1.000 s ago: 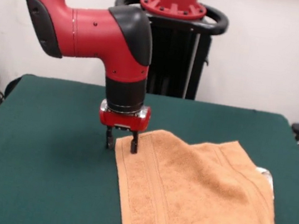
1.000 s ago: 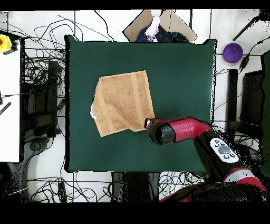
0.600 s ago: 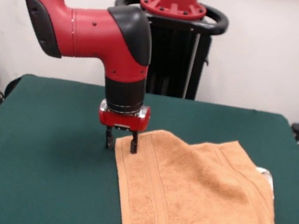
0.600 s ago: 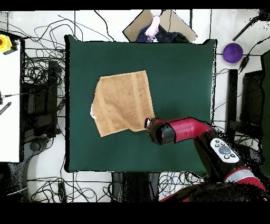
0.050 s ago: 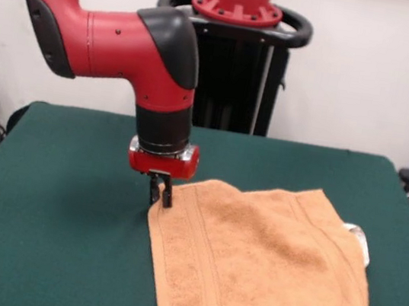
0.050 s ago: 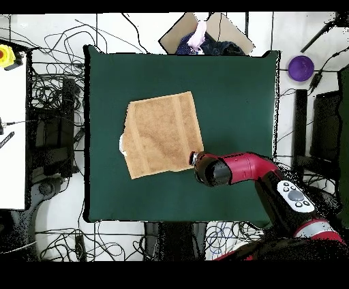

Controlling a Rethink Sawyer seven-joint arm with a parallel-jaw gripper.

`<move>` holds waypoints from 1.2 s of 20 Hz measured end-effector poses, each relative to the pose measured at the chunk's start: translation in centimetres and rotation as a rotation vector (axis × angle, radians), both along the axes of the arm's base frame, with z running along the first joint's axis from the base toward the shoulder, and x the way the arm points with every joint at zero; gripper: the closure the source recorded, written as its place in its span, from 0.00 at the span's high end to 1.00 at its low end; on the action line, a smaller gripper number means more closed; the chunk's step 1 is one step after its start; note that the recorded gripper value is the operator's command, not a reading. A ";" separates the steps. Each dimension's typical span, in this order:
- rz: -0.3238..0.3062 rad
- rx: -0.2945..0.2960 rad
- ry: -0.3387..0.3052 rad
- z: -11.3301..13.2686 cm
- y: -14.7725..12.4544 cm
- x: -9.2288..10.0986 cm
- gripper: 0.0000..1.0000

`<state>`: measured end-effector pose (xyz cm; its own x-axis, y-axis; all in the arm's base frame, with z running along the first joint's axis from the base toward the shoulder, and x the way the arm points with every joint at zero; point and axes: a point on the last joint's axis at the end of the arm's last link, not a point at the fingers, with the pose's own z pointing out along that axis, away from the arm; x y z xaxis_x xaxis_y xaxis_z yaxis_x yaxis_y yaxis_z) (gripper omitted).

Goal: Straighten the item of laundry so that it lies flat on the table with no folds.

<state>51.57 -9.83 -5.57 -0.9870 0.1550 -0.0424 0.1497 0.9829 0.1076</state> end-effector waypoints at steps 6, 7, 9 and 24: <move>-0.008 0.010 -0.002 0.0 -0.1 0.0 0.00; -0.008 0.011 -0.002 0.0 -0.1 0.0 0.00; -0.011 0.014 -0.003 0.0 -0.2 0.0 0.00; -0.062 0.080 -0.016 -0.1 -1.1 -0.3 0.00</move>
<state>51.32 -10.88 -5.68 -0.9748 0.2189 -0.0431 0.2073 0.9601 0.1879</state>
